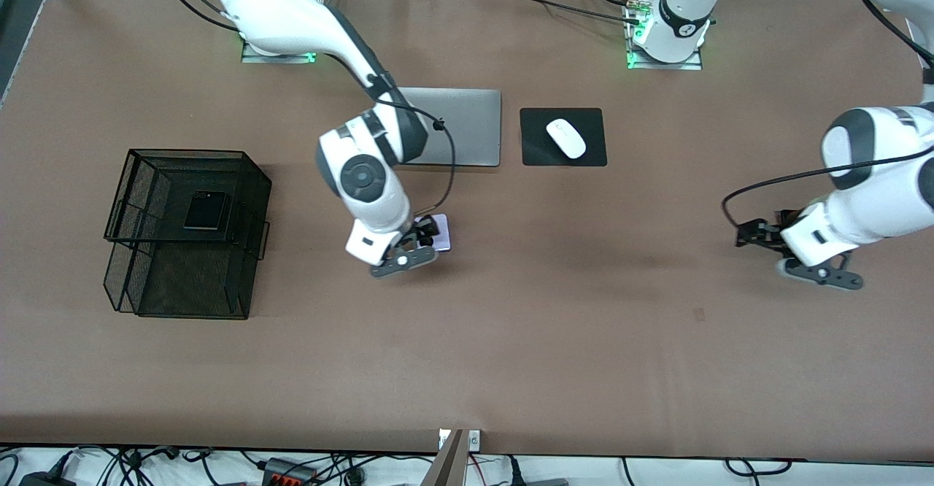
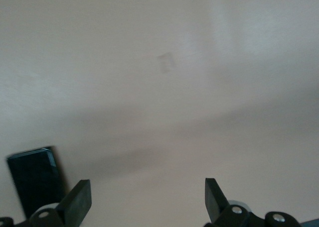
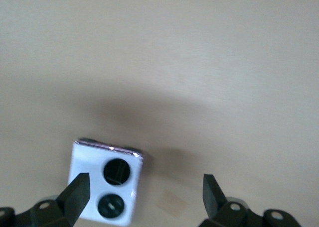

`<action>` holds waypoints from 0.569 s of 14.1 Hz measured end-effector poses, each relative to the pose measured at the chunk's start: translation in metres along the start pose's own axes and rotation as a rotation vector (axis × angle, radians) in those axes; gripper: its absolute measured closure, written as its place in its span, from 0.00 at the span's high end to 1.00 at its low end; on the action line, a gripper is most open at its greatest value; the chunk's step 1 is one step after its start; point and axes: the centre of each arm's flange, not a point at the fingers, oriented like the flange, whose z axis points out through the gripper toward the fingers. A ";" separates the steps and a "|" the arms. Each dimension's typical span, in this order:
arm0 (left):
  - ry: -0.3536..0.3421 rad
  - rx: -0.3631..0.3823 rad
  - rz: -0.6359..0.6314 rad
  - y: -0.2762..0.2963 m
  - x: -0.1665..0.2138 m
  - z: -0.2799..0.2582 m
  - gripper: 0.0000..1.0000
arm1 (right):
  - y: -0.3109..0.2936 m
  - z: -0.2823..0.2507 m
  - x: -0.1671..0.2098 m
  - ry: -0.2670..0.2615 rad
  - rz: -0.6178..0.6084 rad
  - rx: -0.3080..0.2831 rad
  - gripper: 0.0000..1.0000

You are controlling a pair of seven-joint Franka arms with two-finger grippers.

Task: Place phones with both arms
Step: 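Grasp the white phone with the right gripper while the left gripper releases it, then grasp the tall black phone with the left gripper while the right gripper lifts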

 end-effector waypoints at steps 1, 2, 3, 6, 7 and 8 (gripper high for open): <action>0.024 0.008 0.025 -0.016 -0.008 0.007 1.00 | -0.011 0.011 -0.002 0.014 0.016 0.003 1.00; 0.048 0.018 0.057 -0.029 -0.015 0.015 1.00 | -0.019 0.020 -0.004 0.023 0.035 0.004 1.00; 0.067 0.027 0.096 -0.044 -0.024 0.024 1.00 | -0.027 0.027 -0.005 0.028 0.047 0.006 1.00; 0.112 0.064 0.208 -0.081 -0.037 0.053 1.00 | -0.037 0.037 -0.006 0.025 0.053 0.004 1.00; 0.111 0.084 0.225 -0.092 -0.041 0.064 1.00 | -0.037 0.036 -0.005 0.027 0.055 0.004 1.00; 0.112 0.097 0.235 -0.102 -0.045 0.076 1.00 | -0.036 0.035 -0.005 0.029 0.059 0.005 1.00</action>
